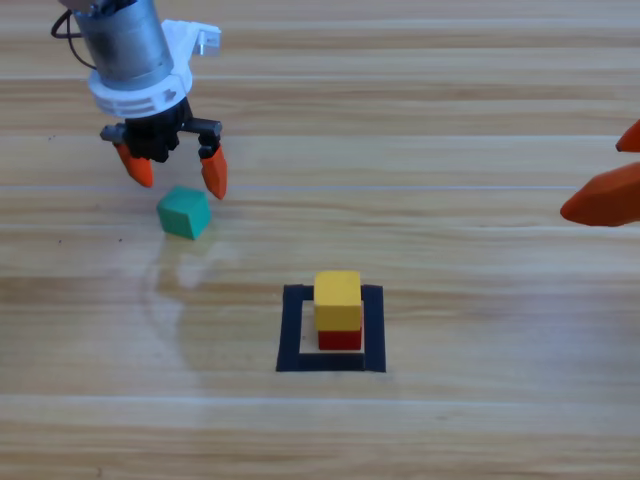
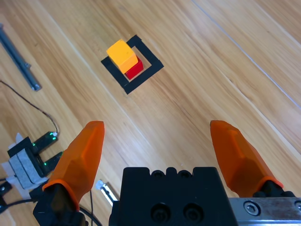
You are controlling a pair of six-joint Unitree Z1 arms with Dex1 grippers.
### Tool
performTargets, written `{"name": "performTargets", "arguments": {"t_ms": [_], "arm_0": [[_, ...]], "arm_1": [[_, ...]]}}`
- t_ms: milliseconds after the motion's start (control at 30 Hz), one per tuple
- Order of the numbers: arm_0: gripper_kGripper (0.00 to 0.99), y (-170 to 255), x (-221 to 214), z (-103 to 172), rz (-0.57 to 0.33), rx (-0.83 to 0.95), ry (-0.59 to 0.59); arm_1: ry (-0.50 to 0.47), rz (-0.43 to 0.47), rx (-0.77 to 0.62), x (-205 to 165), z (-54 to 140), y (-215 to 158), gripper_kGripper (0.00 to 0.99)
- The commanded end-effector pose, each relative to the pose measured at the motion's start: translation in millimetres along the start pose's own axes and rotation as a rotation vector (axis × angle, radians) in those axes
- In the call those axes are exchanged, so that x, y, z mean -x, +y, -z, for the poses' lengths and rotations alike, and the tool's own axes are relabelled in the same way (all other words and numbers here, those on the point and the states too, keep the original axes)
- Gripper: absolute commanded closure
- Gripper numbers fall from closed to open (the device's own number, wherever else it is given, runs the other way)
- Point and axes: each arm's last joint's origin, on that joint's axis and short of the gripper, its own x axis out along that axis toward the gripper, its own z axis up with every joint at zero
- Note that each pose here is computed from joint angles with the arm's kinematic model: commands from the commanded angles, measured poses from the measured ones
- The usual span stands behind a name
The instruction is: Stack the blocks in the rectangular block: red at the bottom, yellow in the middle, green on top
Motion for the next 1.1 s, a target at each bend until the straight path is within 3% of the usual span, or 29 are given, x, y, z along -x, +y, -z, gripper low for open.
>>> {"name": "performTargets", "arguments": {"t_ms": [33, 600, 800, 867, 1067, 1100], "arm_0": [[0.044, 6, -42, -6, -0.024, 0.000, 0.091], [0.060, 0, -72, -15, -0.087, -0.022, 0.094], [0.149, -4, -84, -13, -0.088, -0.031, 0.102], [0.251, -4, -89, -11, -0.087, -0.031, 0.108], [0.840, -2, -85, -5, -0.087, -0.030, 0.097], [0.844, -3, -79, -5, -0.084, -0.026, 0.086]], "arm_1": [[0.071, -0.049, -0.014, -6, 14.7, -3, 0.000], [0.106, -0.089, -0.014, -20, 17.5, -4, 0.000], [0.103, -0.088, -0.013, -20, 17.2, -4, 0.000], [0.102, -0.088, -0.013, -19, 17.2, -4, 0.000], [0.105, -0.087, -0.014, -19, 18.5, -4, 0.001], [0.107, -0.086, -0.014, -20, 18.9, -4, 0.001]]}}
